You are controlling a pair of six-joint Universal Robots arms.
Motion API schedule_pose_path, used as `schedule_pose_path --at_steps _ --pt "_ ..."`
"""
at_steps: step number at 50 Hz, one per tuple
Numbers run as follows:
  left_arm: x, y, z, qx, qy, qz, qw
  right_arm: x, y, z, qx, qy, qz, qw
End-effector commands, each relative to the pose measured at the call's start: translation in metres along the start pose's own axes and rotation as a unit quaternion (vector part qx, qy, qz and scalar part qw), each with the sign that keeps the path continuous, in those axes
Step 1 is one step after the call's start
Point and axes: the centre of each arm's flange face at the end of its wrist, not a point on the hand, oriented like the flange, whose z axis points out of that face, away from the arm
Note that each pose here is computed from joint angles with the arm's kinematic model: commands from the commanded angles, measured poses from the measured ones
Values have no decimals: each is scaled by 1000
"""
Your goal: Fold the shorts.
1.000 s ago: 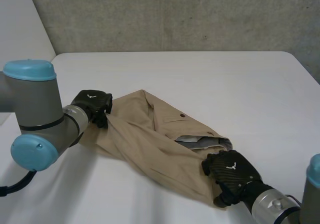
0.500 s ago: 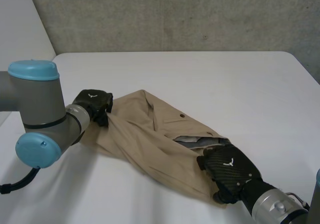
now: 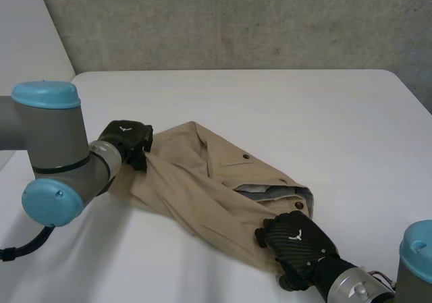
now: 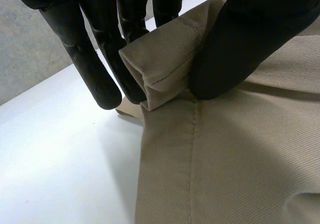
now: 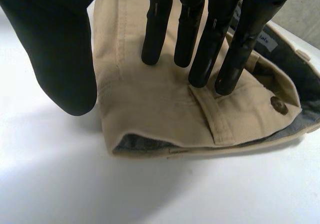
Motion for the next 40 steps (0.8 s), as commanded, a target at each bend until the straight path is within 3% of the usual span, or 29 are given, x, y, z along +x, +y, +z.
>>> schedule_pose_path --at_steps 1,27,34,40 --pt "0 0 0 0 0 0 1000 2 7 7 -4 8 -2 1000" --pt "0 2 -6 -8 0 0 1000 24 -7 18 25 69 -13 997" --pt "0 -2 -26 -7 3 0 1000 66 -54 7 79 138 -19 987" --pt "5 -7 -74 -25 19 6 999 87 -90 -17 84 158 -15 984"
